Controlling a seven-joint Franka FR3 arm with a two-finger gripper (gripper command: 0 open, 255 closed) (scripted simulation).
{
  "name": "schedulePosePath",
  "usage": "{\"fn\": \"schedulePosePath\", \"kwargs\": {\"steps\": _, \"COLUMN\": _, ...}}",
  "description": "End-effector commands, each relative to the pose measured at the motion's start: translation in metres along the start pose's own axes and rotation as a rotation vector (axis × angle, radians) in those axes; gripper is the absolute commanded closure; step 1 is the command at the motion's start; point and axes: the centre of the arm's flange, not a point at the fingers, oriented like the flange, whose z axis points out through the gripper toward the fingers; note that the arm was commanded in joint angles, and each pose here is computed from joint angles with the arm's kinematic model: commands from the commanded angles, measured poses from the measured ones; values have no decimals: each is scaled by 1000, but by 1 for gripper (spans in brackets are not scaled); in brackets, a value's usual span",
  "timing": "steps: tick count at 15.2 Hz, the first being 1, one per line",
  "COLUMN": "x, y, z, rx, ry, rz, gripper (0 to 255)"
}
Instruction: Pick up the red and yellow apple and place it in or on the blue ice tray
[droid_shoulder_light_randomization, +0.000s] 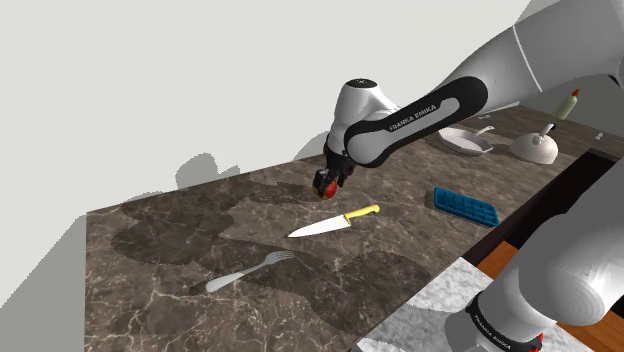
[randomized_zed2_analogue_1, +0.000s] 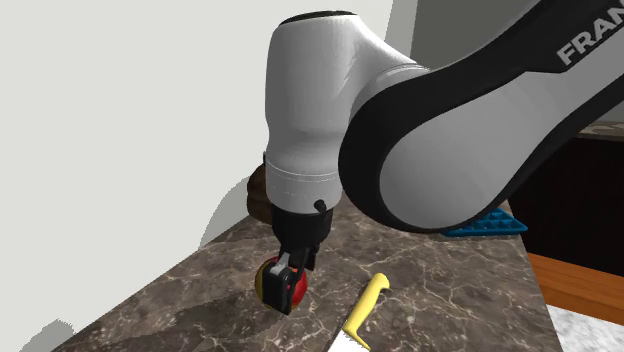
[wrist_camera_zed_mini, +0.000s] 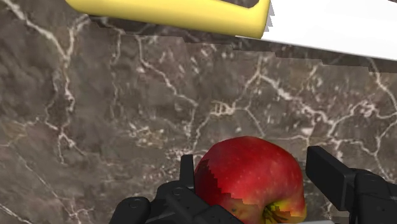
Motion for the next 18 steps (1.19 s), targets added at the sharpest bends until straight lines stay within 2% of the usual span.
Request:
{"fn": "schedulePosePath", "kwargs": {"steps": 1, "x": 0, "y": 0, "z": 1, "rx": 0, "ry": -1, "rz": 0, "gripper": 255}}
{"fn": "schedulePosePath", "kwargs": {"steps": 9, "x": 0, "y": 0, "z": 1, "rx": 0, "ry": -1, "rz": 0, "gripper": 255}}
{"fn": "schedulePosePath", "kwargs": {"steps": 18, "x": 5, "y": 3, "z": -46, "rx": 0, "ry": -1, "rz": 0, "gripper": 255}}
